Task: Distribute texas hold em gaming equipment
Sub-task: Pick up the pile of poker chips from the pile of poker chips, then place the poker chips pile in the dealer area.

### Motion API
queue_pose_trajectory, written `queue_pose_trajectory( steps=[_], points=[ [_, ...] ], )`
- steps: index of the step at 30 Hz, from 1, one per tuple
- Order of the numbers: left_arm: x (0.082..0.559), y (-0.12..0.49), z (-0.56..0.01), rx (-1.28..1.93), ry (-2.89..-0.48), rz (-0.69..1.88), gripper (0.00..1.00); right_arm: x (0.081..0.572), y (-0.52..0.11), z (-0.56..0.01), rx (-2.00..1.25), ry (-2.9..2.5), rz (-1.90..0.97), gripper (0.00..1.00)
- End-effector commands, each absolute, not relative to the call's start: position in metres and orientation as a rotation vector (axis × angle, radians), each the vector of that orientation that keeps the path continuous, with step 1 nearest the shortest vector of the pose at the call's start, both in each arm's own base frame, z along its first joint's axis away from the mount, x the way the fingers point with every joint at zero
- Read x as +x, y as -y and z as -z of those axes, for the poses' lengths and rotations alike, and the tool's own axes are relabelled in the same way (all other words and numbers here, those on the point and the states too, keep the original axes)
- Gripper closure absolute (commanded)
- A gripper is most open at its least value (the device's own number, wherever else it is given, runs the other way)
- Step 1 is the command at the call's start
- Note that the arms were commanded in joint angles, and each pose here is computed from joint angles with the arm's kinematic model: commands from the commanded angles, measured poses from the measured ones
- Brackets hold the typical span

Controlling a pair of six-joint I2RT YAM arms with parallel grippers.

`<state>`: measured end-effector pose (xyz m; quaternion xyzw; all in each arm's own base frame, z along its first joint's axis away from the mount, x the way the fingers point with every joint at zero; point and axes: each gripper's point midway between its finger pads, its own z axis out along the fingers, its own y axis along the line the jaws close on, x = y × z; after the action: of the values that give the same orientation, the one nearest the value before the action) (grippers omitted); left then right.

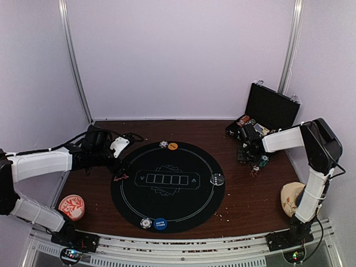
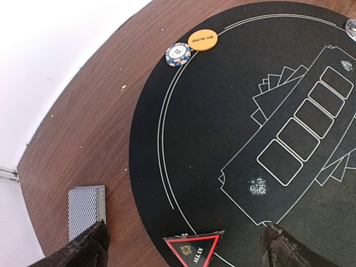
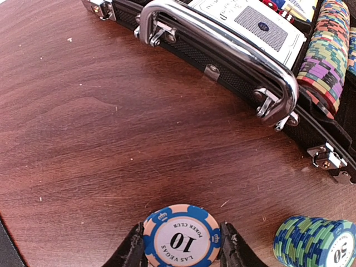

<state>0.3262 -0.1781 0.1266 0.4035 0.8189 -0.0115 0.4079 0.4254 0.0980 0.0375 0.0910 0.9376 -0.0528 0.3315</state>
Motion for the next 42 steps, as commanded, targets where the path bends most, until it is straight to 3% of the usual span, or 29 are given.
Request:
queue_pose_trajectory(
  steps=[1, 27, 42],
  points=[
    [0.331, 0.177, -0.127, 0.986, -2.053, 0.027, 0.02, 0.425, -0.095, -0.032, 0.244, -2.455, 0.15, 0.68],
    [0.334, 0.176, -0.125, 0.979, -2.06, 0.012, 0.02, 0.418, -0.124, -0.083, 0.151, -2.352, 0.111, 0.7],
    [0.336, 0.173, -0.123, 0.974, -2.063, -0.009, 0.02, 0.299, -0.248, -0.117, -0.148, -2.288, -0.119, 0.7]
  ],
)
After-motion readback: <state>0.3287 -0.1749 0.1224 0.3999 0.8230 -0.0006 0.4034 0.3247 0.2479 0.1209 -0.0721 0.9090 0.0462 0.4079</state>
